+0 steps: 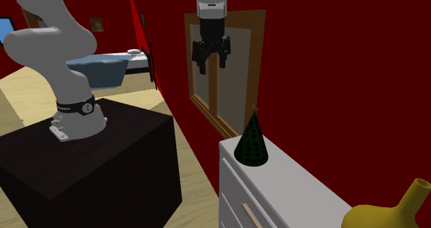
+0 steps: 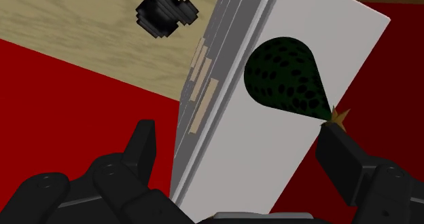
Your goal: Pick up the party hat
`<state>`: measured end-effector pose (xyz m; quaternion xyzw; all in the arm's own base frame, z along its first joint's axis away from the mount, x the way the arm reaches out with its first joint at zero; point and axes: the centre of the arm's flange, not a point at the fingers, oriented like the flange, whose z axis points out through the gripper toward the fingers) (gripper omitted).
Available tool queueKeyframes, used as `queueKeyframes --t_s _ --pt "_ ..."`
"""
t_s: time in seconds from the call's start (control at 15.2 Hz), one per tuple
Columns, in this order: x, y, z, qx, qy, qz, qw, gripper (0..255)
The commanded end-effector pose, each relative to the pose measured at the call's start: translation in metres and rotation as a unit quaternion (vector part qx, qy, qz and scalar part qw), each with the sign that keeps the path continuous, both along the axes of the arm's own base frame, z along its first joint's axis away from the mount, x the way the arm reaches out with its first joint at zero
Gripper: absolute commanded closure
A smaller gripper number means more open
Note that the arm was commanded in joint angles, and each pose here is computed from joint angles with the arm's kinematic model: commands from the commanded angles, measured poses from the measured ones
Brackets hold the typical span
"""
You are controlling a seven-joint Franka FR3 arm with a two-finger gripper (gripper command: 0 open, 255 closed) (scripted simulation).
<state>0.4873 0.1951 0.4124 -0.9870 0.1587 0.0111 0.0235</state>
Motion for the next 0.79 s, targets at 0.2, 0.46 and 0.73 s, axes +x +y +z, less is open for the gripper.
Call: queueKeyframes --t_s 0.2,0.46,0.73 --pt "0.039 0.035 -0.04 0.002 0.004 -0.022 0.9997 0" --pt "0.071 0.062 -0.072 0.003 0.007 -0.039 0.9992 0" --pt "0.105 0.087 -0.104 0.004 0.01 -0.056 0.9983 0"
